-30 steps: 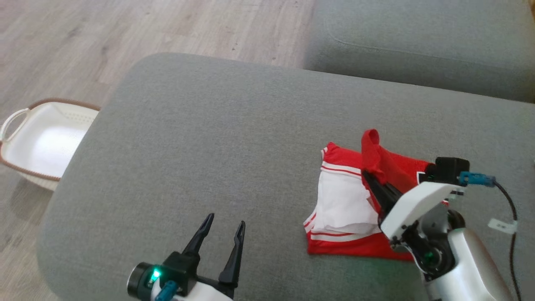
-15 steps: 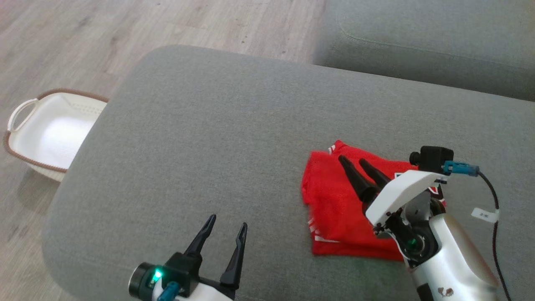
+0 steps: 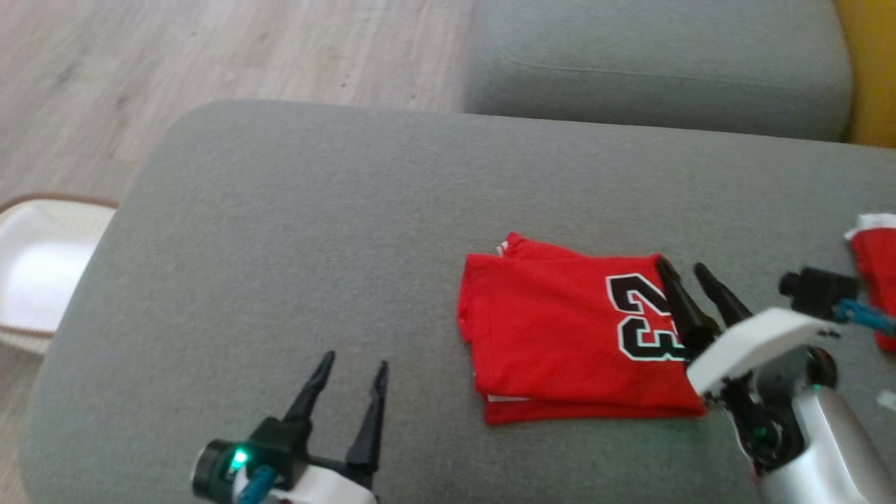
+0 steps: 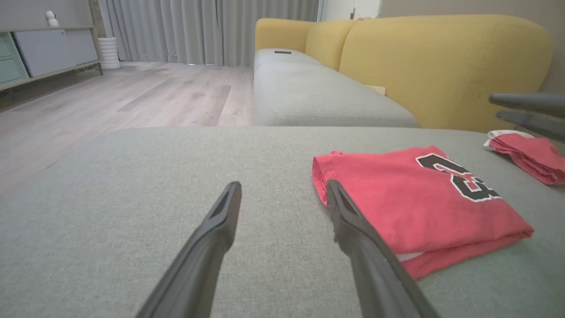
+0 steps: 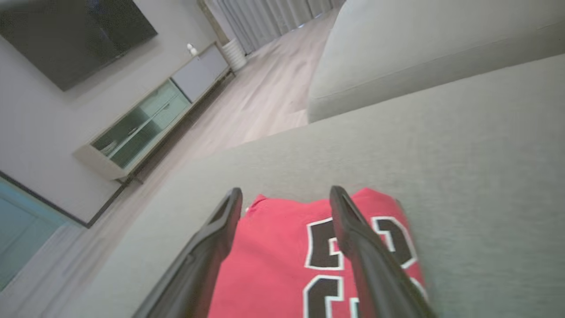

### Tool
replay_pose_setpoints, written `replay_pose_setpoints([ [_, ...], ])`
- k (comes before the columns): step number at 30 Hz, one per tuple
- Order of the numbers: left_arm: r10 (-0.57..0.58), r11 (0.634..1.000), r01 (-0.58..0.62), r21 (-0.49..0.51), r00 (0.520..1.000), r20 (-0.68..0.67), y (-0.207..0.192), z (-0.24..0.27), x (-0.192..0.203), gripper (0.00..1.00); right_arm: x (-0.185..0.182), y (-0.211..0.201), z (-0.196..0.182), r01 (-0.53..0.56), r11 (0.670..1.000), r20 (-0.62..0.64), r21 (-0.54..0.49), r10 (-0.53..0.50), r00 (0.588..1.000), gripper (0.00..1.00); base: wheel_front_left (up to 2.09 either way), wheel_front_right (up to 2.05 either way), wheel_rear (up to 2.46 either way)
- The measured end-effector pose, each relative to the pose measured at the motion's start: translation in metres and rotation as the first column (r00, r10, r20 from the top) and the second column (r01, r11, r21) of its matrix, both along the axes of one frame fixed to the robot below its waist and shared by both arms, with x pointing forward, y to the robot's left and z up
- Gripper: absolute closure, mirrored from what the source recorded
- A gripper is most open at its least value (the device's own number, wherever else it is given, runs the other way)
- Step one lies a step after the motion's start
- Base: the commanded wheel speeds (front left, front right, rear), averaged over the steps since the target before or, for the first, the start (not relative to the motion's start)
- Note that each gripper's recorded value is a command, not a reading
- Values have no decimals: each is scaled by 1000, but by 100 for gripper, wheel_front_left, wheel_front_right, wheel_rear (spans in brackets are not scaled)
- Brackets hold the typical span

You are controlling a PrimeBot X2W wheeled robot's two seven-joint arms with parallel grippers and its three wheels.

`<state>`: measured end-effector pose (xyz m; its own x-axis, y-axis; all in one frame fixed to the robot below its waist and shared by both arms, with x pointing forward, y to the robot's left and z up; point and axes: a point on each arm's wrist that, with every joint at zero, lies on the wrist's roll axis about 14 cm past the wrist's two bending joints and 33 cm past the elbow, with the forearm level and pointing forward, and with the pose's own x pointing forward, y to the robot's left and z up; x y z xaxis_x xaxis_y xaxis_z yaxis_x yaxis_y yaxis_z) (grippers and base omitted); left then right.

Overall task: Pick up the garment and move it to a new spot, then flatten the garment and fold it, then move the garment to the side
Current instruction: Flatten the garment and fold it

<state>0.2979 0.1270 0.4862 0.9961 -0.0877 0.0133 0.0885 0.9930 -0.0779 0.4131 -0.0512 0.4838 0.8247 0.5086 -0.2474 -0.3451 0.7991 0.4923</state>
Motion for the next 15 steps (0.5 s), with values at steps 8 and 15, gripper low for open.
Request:
replay_pose_setpoints([
  [8,3,1000,-3,-16,1000,-5,1,-1,4,0,-27,-60,-22,127,980,86,-154,-115,990,0,0,0,0],
  [15,25,999,-25,-22,1000,1,9,0,4,0,-47,-82,-13,208,953,289,-220,-140,947,0,0,0,0],
])
